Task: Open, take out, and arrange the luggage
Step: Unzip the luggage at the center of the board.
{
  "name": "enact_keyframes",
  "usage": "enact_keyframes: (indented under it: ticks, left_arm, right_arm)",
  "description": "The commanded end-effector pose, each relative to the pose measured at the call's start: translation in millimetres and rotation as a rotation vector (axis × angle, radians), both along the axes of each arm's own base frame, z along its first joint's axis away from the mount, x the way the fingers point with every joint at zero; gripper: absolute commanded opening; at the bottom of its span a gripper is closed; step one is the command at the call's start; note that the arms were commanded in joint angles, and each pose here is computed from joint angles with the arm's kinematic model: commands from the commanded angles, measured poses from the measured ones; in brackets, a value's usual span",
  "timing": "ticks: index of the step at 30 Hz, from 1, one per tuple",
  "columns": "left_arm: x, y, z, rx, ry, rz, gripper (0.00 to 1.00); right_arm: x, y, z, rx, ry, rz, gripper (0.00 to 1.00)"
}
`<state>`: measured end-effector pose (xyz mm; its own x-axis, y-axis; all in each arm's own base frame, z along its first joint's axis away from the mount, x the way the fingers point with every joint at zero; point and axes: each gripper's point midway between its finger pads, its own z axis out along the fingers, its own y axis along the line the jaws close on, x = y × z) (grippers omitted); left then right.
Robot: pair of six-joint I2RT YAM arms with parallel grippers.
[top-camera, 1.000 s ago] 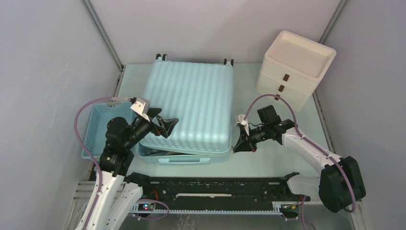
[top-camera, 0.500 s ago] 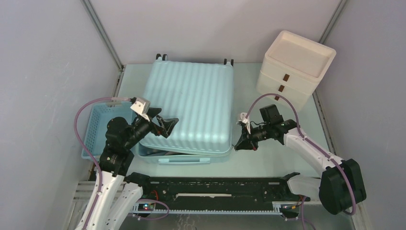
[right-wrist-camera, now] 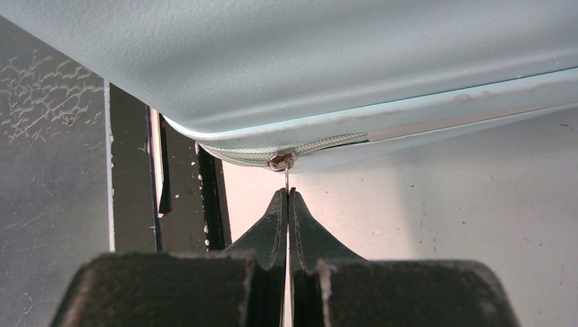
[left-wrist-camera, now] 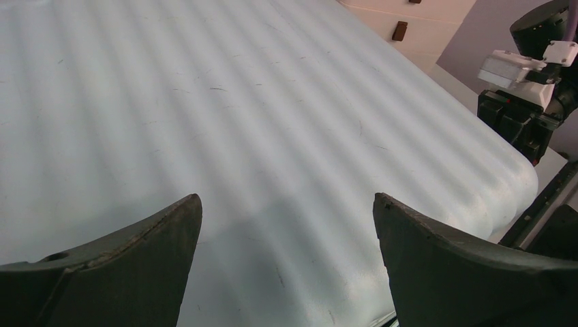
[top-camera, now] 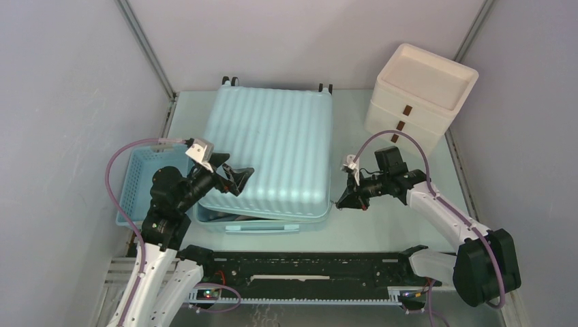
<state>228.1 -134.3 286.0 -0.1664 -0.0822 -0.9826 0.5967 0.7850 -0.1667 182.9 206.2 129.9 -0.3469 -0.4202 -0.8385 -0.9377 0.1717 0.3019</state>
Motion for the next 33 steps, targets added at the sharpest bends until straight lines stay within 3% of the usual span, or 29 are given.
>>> enact_keyframes:
  ticks: [1, 16, 17, 20, 23, 26, 33]
  left_arm:
    - [0, 0, 1, 0.01, -0.025, -0.002, 1.0]
    - [1, 0, 0, 0.009, -0.022, -0.003, 1.0]
    - [1, 0, 0, 0.009, -0.021, -0.002, 1.0]
    - [1, 0, 0, 0.008, -0.02, 0.0, 1.0]
    - [1, 1, 1, 0.009, -0.023, 0.005, 1.0]
    - [1, 2, 1, 0.009, -0.025, 0.01, 1.0]
    - [3, 5, 0, 0.011, -0.021, 0.034, 1.0]
  right_arm:
    - [28, -8, 11, -0.019, -0.1, -0.095, 0.0]
    - [60, -14, 9, -0.069, -0.121, -0.26, 0.0]
    - [60, -14, 10, -0.063, -0.119, -0.255, 0.03]
    - [57, -14, 12, -0.06, -0.126, -0.247, 0.33]
    - [59, -20, 18, -0.06, -0.161, -0.259, 0.52]
    - [57, -25, 26, -0.034, -0.181, -0.252, 0.57]
    - [37, -27, 41, 0.02, -0.224, -0.13, 0.57]
